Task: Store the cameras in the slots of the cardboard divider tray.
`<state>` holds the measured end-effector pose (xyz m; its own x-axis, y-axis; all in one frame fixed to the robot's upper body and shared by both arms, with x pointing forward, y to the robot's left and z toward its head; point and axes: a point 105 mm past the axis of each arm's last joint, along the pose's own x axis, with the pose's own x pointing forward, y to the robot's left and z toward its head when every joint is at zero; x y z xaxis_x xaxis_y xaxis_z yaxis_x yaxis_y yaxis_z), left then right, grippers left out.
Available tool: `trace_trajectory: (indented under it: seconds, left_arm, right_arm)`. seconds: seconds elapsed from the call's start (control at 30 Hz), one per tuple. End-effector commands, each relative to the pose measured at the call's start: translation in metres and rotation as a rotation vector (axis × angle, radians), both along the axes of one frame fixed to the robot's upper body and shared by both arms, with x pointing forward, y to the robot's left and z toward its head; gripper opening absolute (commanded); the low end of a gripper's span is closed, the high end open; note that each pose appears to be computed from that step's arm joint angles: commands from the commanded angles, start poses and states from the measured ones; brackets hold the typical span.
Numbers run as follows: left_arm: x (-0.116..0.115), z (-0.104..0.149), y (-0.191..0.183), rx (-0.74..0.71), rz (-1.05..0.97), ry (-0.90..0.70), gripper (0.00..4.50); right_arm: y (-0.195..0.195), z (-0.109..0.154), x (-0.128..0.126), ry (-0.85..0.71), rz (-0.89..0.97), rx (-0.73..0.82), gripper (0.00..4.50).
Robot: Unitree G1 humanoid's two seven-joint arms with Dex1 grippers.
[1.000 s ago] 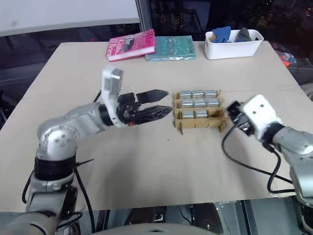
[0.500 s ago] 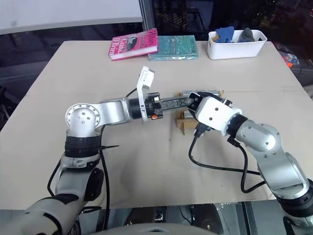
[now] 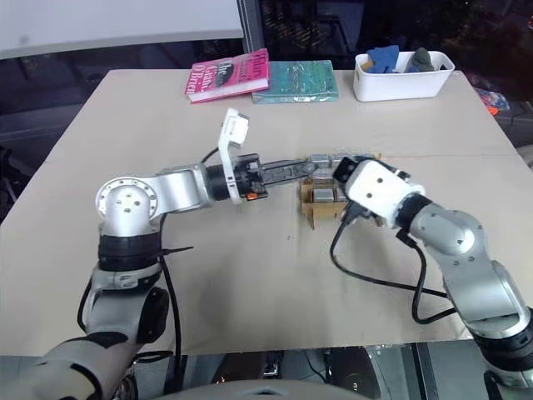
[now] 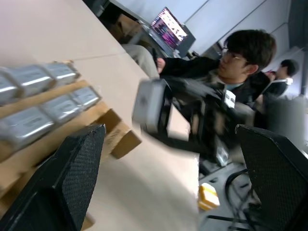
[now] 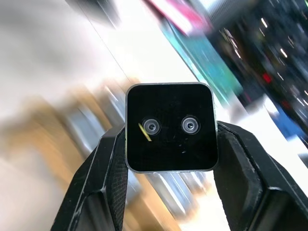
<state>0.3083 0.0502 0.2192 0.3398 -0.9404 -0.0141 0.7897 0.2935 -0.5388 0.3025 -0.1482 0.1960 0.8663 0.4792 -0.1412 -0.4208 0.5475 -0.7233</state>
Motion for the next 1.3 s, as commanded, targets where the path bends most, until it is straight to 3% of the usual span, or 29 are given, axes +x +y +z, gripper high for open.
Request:
trace_trajectory:
  seconds: [0.03,0.43,0.83,0.87,0.93,1.0,1.03,1.07,1.13,1.3]
  left_arm:
    - [-0.006,0.011,0.001,-0.023,-0.013,-0.061,4.50]
    - [-0.009,0.006,-0.003,-0.030,-0.030,-0.004,4.50]
    - [-0.007,0.006,-0.011,-0.043,-0.061,0.013,4.50]
    - [-0.007,0.006,-0.012,-0.043,-0.067,0.013,3.99]
    - [-0.008,0.006,-0.014,-0.047,-0.081,0.015,3.38]
    - [-0.009,0.006,-0.016,-0.050,-0.092,0.018,2.31]
    - [-0.008,0.006,-0.016,-0.051,-0.094,0.017,2.19]
    - [-0.008,0.007,-0.016,-0.052,-0.095,0.015,1.48]
    - [-0.007,0.008,-0.016,-0.053,-0.096,0.013,0.71]
    - [-0.003,0.012,-0.017,-0.050,-0.109,-0.017,0.73]
  right_arm:
    - [0.000,0.013,-0.004,-0.053,0.050,0.015,1.96]
    - [0.052,0.032,-0.028,-0.128,0.313,0.056,1.96]
    - [0.069,0.038,-0.038,-0.138,0.373,0.078,1.96]
    - [0.070,0.039,-0.038,-0.140,0.375,0.081,1.95]
    - [0.071,0.040,-0.039,-0.141,0.375,0.086,1.95]
    - [0.072,0.041,-0.039,-0.141,0.373,0.092,1.95]
    - [0.072,0.041,-0.039,-0.135,0.373,0.097,1.95]
    - [0.073,0.039,-0.039,-0.117,0.377,0.108,1.95]
    - [0.074,0.037,-0.041,-0.080,0.389,0.133,1.95]
    - [0.070,0.037,-0.043,-0.057,0.360,0.163,4.44]
